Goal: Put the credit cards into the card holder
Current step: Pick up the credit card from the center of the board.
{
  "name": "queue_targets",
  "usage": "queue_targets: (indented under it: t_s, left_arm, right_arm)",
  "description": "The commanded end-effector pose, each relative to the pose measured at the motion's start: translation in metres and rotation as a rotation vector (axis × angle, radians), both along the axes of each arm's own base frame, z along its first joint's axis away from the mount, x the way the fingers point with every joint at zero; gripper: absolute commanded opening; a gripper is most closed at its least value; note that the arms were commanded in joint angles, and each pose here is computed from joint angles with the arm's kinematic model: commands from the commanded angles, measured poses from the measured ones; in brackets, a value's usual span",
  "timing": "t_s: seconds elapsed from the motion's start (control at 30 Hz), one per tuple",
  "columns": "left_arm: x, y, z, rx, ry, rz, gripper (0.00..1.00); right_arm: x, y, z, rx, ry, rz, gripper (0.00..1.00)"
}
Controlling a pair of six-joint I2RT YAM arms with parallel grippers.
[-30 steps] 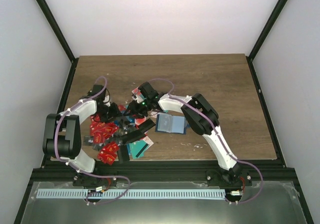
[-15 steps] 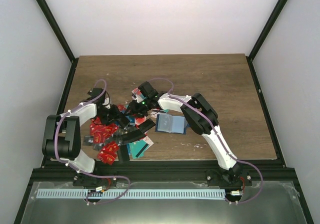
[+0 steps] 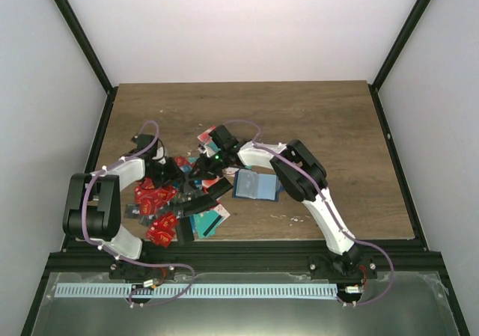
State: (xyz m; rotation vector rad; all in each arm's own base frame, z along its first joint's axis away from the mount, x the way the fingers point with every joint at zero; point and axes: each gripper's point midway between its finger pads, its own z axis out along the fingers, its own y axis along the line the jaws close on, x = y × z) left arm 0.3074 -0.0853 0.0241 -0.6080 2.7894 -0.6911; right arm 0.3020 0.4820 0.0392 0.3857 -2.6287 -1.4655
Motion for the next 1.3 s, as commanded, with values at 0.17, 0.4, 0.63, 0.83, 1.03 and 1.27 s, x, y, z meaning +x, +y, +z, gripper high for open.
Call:
queue_targets:
  t_s: [0.17,0.4,0.63,0.83,1.03,1.27]
  left_arm:
    - [-0.025,-0.004,-0.026,-0.028,0.109,0.013,0.28]
    - [-0.023,-0.009,-0.013,-0.061,0.064,0.011,0.22]
    - [-0.022,-0.016,-0.002,-0.11,0.028,0.001,0.18]
    - [-0.021,-0.018,0.01,-0.129,0.001,0.001,0.17]
    - [-0.023,-0.02,0.016,-0.138,-0.007,-0.002,0.18]
    - [-0.025,-0.021,0.012,-0.129,0.003,-0.014,0.17]
  right_arm:
    - [-0.021,-0.005,-0.01,0.009,0.056,0.053,0.25]
    - [-0.025,-0.011,-0.023,-0.021,0.077,0.044,0.25]
    - [-0.024,-0.01,-0.022,-0.02,0.075,0.04,0.25]
    - [-0.024,-0.01,-0.023,-0.02,0.077,0.038,0.25]
    - [-0.025,-0.01,-0.024,-0.02,0.081,0.04,0.24]
    - [-0.025,-0.01,-0.023,-0.018,0.082,0.04,0.24]
